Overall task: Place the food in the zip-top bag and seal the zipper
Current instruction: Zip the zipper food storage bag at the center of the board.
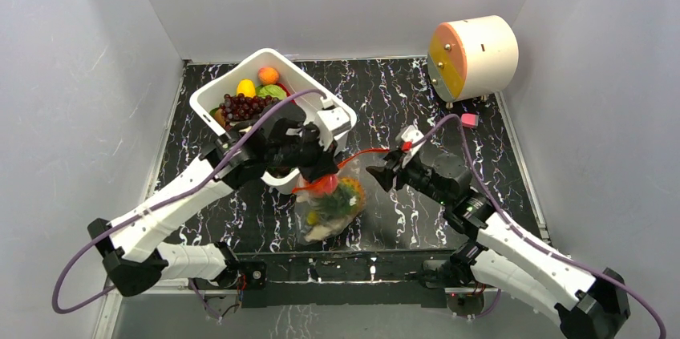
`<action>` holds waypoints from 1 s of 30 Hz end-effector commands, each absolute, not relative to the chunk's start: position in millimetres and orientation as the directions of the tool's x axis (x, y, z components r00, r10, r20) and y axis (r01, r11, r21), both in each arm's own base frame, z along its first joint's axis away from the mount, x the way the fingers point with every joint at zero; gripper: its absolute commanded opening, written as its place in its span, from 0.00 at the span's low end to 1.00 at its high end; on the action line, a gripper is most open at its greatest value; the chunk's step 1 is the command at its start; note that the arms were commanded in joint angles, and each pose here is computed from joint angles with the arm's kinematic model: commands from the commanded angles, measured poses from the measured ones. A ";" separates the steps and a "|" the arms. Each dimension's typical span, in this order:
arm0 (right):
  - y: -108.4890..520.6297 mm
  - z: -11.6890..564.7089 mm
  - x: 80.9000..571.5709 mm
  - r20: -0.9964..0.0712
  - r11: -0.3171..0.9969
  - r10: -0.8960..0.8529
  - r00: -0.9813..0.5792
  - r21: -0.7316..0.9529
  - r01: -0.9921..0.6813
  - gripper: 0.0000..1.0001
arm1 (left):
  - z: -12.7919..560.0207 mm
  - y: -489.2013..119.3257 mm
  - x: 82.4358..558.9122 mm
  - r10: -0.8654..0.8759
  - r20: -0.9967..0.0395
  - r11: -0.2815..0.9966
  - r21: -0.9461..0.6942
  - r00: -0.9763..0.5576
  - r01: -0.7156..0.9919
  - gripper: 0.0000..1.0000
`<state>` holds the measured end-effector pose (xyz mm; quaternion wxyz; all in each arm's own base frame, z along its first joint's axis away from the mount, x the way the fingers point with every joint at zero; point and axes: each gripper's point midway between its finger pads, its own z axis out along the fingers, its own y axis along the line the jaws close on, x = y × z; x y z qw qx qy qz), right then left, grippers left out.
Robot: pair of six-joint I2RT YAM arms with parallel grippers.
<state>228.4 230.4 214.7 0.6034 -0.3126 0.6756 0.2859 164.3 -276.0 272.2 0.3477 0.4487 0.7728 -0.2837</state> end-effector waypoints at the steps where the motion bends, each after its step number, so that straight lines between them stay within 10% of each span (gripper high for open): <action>1: 227.3 262.5 207.3 -0.997 0.570 -0.074 0.029 -0.066 -0.819 0.52 | 275.7 -295.1 178.6 0.449 -0.779 0.488 -0.195 -0.436 0.851 0.00; 12: 249.0 290.1 176.4 -0.960 0.285 -0.183 0.211 -0.257 -0.923 0.66 | 291.1 -326.1 150.4 0.437 -0.877 0.136 -0.155 -0.199 0.979 0.00; 22: 279.6 278.6 170.4 -0.956 0.110 -0.117 0.268 -0.280 -0.954 0.50 | 298.3 -327.4 139.3 0.379 -0.925 -0.015 -0.022 -0.014 1.000 0.00; 24: 276.9 280.1 188.8 -0.963 0.219 -0.120 0.243 -0.264 -0.939 0.00 | 302.1 -328.4 139.8 0.355 -0.935 -0.011 -0.010 -0.006 1.000 0.00; 30: 213.4 226.7 237.9 -0.998 0.704 -0.057 0.033 -0.063 -0.707 0.00 | 272.7 -280.6 131.3 0.413 -0.853 0.290 -0.210 -0.320 0.934 0.00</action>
